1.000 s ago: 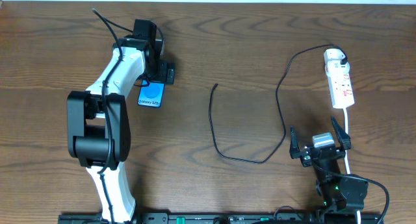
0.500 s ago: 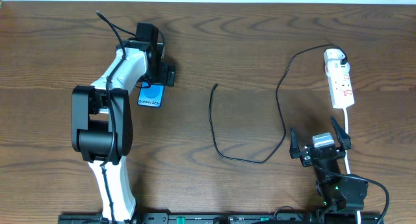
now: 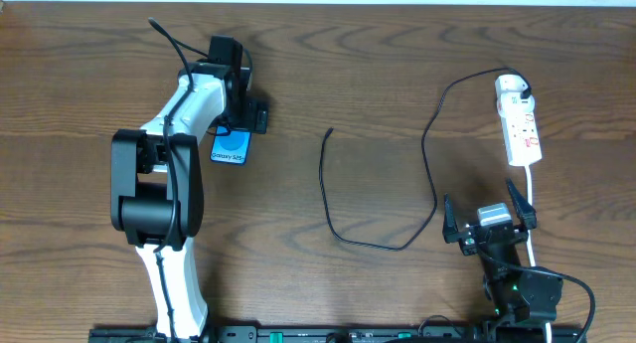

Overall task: Plug charger to phone and switch on socket
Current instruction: 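Close the left gripper on the phone's long edges and tilt it up, then lift the phone with the left gripper and raise it upright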

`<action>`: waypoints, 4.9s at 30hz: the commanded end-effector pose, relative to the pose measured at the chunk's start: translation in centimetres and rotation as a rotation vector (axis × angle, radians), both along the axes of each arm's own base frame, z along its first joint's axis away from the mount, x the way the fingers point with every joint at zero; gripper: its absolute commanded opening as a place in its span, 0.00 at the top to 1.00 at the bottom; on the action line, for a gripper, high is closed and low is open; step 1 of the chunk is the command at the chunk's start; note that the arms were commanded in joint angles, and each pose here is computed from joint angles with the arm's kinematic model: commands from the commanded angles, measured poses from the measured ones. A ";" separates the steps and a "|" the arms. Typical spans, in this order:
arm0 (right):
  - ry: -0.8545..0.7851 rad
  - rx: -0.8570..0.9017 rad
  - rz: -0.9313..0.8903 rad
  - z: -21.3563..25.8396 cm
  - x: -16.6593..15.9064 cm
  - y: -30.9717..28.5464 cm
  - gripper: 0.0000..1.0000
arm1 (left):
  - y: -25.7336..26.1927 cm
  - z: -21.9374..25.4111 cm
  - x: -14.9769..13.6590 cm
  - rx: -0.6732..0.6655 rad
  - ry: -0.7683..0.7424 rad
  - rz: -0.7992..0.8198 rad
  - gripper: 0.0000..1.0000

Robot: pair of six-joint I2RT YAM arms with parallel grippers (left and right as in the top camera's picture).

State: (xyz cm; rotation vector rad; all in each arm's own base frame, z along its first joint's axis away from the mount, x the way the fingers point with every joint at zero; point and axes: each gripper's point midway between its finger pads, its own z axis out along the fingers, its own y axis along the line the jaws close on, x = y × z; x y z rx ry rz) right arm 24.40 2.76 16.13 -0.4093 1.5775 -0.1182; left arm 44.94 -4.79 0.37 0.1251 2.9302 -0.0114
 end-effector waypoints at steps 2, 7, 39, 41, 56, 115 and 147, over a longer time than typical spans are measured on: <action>0.003 0.017 -0.001 -0.1 0.0 0.0 0.01 | 0.4 -1.4 -1.0 0.014 0.041 0.017 0.02; 0.003 0.017 -0.001 -0.1 0.0 0.0 0.01 | 0.5 -2.0 -1.7 0.017 0.063 0.016 0.05; 0.003 0.017 -0.001 -0.1 0.0 0.0 0.01 | 0.6 -2.6 -5.0 -0.018 0.190 0.381 0.21; 0.003 0.017 -0.001 -0.1 0.0 0.0 0.01 | 0.7 -2.6 -5.6 -0.016 0.211 0.428 0.21; 0.003 0.017 -0.001 -0.1 0.0 0.0 0.01 | 0.0 -2.5 -7.2 -0.048 0.287 0.493 0.20; 0.003 0.017 -0.001 -0.1 0.0 0.0 0.01 | -0.9 -4.3 -7.9 -0.058 0.275 0.435 0.25; 0.003 0.017 -0.001 -0.1 0.0 0.0 0.01 | -0.5 -1.2 -7.3 -0.078 0.245 0.449 0.35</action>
